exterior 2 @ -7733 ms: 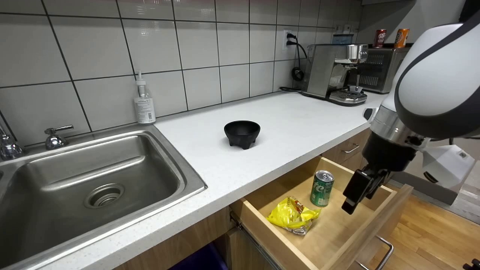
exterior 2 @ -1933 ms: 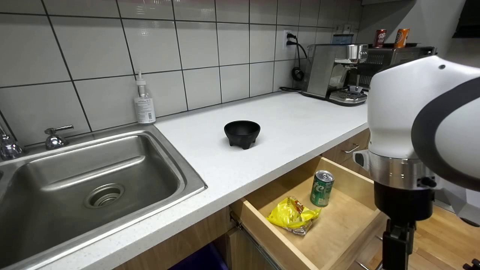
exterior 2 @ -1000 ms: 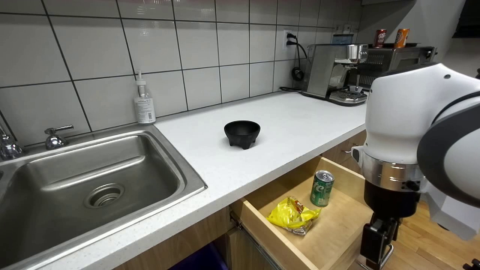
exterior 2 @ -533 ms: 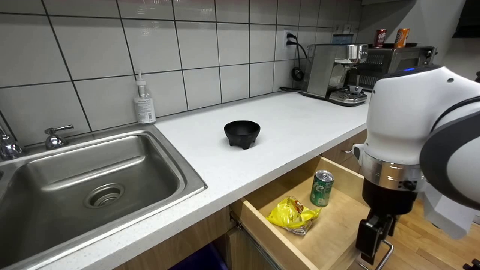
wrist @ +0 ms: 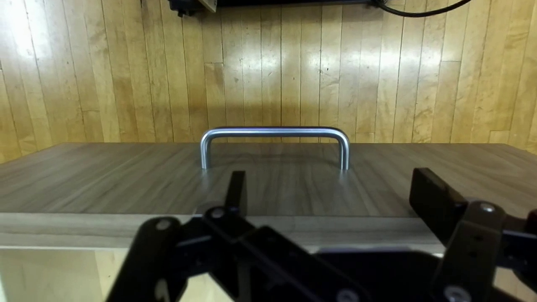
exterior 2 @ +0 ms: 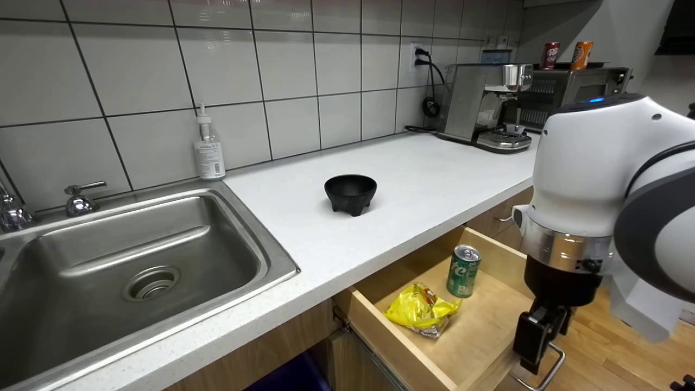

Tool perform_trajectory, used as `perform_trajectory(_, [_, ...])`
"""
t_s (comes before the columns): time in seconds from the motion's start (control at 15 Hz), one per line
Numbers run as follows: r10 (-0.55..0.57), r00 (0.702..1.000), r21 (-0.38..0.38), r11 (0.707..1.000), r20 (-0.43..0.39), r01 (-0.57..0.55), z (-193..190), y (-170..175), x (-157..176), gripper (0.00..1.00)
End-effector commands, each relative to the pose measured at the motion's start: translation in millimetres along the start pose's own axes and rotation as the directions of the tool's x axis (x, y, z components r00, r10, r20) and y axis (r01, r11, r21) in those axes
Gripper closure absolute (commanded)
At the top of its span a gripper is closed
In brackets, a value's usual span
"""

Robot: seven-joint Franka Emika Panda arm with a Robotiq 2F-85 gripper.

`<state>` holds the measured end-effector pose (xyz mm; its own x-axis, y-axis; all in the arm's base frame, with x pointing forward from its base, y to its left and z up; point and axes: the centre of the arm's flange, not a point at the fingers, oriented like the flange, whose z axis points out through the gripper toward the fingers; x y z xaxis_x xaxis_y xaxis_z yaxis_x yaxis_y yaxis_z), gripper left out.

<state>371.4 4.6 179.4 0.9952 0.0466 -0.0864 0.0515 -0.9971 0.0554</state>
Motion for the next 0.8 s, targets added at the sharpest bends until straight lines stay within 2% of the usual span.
perform_trajectory(0.0, [0.015,0.999,-0.018,1.000,-0.031,-0.015,-1,7,3,0.00])
perform_trajectory(0.73, [0.013,0.997,-0.018,1.000,-0.081,-0.015,2,19,22,0.00])
